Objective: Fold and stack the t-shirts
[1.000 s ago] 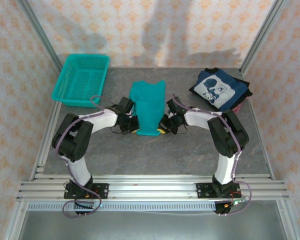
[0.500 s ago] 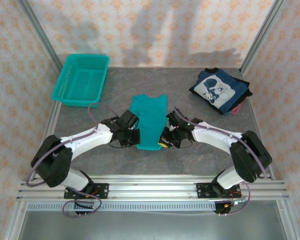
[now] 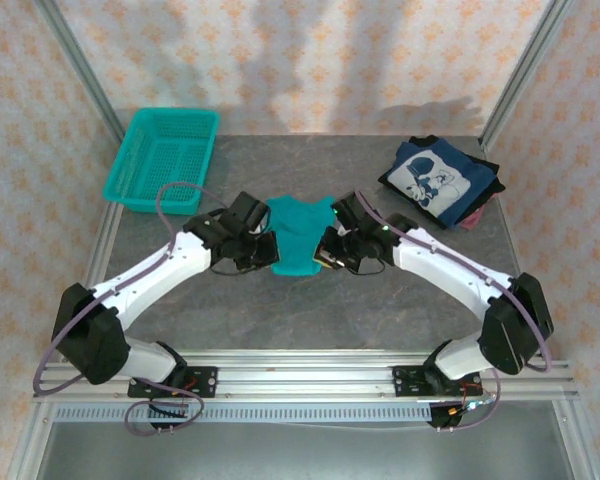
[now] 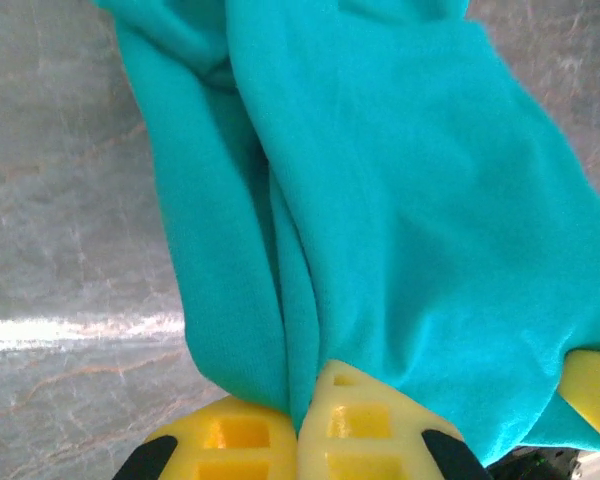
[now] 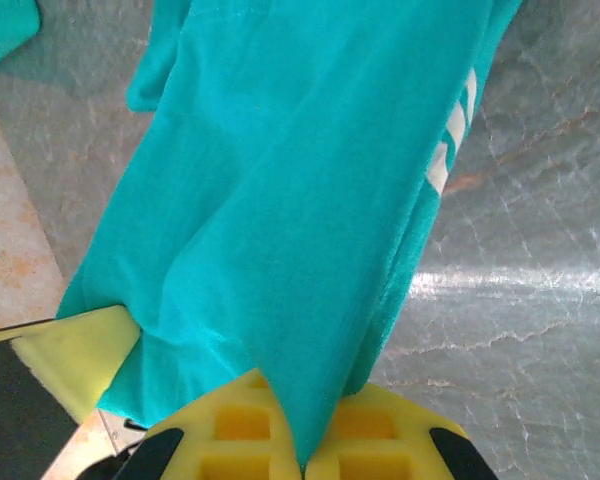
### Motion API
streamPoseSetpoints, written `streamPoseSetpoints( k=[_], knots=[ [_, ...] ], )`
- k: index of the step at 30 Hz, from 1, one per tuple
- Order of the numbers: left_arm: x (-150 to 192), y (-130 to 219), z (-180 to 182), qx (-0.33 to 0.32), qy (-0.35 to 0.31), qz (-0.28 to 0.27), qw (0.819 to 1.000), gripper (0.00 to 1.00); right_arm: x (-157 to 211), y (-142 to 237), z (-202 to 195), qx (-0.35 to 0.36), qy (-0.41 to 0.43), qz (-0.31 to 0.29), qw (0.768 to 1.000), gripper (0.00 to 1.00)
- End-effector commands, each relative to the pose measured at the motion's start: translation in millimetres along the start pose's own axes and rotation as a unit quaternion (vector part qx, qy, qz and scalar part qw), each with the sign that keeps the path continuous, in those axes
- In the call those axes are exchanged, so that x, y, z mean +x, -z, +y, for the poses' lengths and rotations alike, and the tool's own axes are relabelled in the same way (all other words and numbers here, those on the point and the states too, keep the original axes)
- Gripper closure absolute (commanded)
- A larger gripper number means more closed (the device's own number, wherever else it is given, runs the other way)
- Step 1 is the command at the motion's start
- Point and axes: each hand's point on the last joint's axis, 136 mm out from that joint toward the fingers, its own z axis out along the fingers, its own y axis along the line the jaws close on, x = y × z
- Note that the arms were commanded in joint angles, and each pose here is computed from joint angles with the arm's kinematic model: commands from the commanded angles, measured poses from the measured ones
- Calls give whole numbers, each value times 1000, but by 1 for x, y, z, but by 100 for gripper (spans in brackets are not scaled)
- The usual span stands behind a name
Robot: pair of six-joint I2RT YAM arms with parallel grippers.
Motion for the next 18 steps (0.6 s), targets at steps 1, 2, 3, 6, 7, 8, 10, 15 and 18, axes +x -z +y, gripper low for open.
streamPoseSetpoints(
  k=[1, 2, 3, 6, 7, 8, 10, 15, 18],
  knots=[
    [-12, -1, 5, -14, 1, 17, 1000, 100, -12, -1, -10, 32, 3, 0, 999, 100],
    [-17, -2, 5, -12, 4, 17, 1000, 100, -16, -1, -9, 31, 2, 0, 1000, 100],
    [-22, -2, 3, -9, 6, 18, 1000, 100, -22, 0, -8, 30, -1, -1, 1000, 100],
    [-38, 0, -2, -1, 8, 15, 1000, 100, -37, 2, -3, 28, 0, -5, 1000, 100],
    [-43, -1, -2, 0, 11, 16, 1000, 100, -43, 3, -2, 28, 1, -8, 1000, 100],
    [-46, -2, -3, 2, 12, 17, 1000, 100, -48, 3, -2, 30, 0, -8, 1000, 100],
    [-55, -4, -4, 2, 15, 16, 1000, 100, -59, 2, 1, 30, 1, -8, 1000, 100],
    [-74, -17, -4, 0, 21, 24, 999, 100, -84, -2, -1, 36, -4, -10, 999, 100],
    [-87, -24, -1, -6, 24, 26, 999, 100, -98, -5, -4, 37, -12, -9, 999, 100]
  ],
)
